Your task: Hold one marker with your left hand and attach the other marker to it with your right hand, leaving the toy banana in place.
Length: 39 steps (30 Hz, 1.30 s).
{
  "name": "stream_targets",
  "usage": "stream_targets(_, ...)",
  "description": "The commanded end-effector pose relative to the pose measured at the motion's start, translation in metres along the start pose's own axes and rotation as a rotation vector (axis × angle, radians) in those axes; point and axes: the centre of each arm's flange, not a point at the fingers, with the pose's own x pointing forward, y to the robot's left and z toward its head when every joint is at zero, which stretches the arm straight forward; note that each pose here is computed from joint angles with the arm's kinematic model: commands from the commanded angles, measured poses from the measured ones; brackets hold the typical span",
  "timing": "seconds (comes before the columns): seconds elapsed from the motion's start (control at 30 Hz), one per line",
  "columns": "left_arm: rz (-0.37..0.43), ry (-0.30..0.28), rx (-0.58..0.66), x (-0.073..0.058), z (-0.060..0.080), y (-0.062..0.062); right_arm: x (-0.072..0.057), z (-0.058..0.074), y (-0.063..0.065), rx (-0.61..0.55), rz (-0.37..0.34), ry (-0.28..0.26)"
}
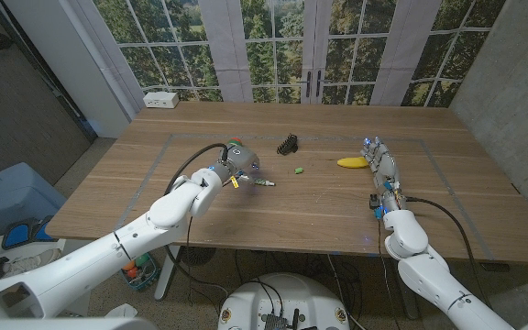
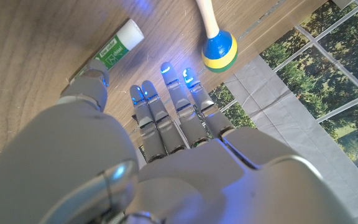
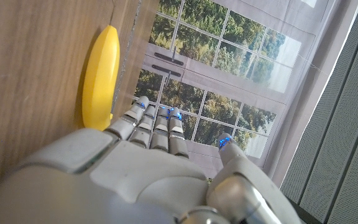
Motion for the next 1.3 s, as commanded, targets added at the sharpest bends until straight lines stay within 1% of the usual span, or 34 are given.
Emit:
stream_targets(0.03,0.016,-0.024,-0.004,0.003,0.002,-0.007,0.002,-0.002,0.002,-0.004,-0.005,0.006)
stream_targets(0.57,-0.011,-0.025,0.032,0.005,0.007,-0.017,0.000,-0.003,0.001,-0.006,-0.016,0.009)
stream_targets(0.77,-0.002,-0.034,0.035,0.005,0.010,-0.020,-0.001,-0.003,-0.001,-0.004,-0.019,0.009)
stream_targets(0.97,-0.026,-0.033,0.049,0.005,0.015,-0.025,-0.003,-0.004,-0.002,-0.002,-0.025,0.008)
stream_targets(1.2,-0.018,-0.032,0.074,0.005,0.018,-0.029,-0.004,-0.005,-0.004,-0.005,-0.027,0.013)
stream_targets(1.3,-0.027,-0.035,0.081,0.005,0.019,-0.032,-0.005,-0.006,-0.005,-0.009,-0.029,0.014)
